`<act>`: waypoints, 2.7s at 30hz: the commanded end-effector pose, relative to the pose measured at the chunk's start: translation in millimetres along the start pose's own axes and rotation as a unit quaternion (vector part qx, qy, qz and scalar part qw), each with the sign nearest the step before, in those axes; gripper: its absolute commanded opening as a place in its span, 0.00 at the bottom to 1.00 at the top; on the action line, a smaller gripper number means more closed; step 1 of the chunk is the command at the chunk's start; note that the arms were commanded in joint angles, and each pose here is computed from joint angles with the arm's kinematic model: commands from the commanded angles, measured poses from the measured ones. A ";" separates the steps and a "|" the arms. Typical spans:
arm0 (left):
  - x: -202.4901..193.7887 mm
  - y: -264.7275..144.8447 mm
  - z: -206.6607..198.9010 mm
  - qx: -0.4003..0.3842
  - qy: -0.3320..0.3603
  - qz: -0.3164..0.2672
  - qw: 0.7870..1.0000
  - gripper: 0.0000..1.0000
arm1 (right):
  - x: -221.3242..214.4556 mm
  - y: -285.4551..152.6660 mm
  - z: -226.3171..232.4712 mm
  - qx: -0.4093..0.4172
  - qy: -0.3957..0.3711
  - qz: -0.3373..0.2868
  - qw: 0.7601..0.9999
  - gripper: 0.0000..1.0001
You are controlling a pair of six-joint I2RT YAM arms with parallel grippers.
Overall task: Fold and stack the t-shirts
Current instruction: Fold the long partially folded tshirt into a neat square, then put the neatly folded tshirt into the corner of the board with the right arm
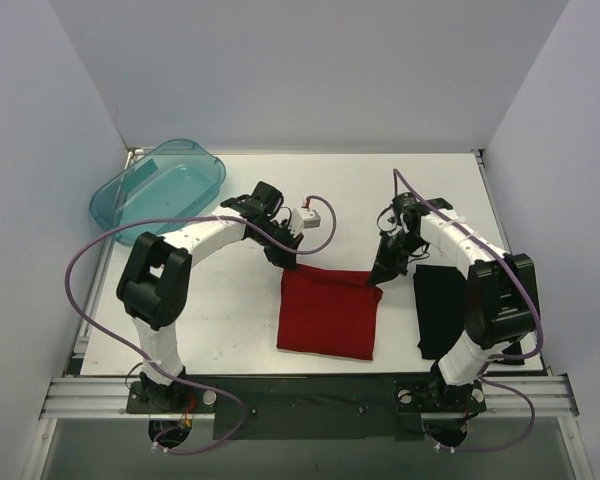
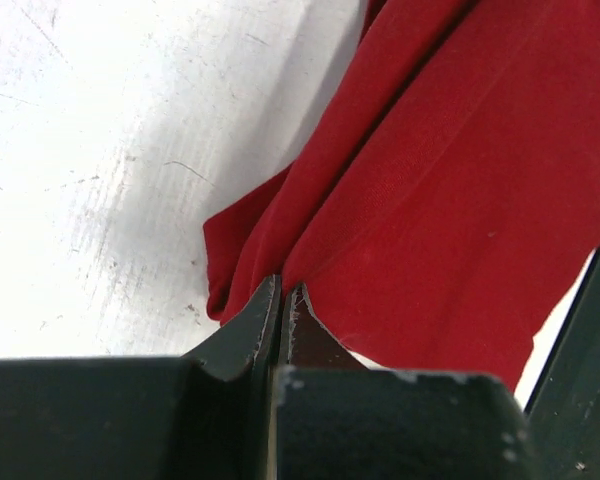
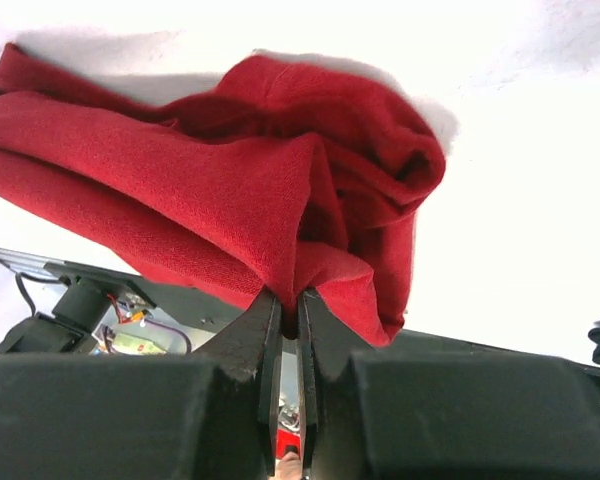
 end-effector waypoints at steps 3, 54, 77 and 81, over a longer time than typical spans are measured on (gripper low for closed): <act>17.8 2.4 33.7 0.055 -0.007 -0.017 0.998 0.11 | 17.5 -1.1 -31.6 -0.086 0.042 -0.045 0.994 0.00; 2.0 -54.0 51.5 0.208 -0.243 -0.052 0.946 0.45 | -34.2 47.8 -42.8 0.032 0.001 -0.087 0.996 0.69; -0.9 -70.5 17.4 0.209 -0.208 -0.088 0.951 0.46 | -11.0 -18.8 -94.1 -0.189 -0.127 -0.083 0.970 0.00; 3.1 -76.0 14.9 0.209 -0.201 -0.095 0.952 0.46 | -11.8 -51.9 -105.3 -0.259 -0.152 -0.105 0.948 0.00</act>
Point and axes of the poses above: each gripper's point midway between its finger pads, its own y axis out along the fingers, its own z axis along the line the jaws close on, x = y × z, the point moved 3 cm from there along -y, back along the fingers, and after that the axes turned 2 degrees about y, right-handed, at the moved point
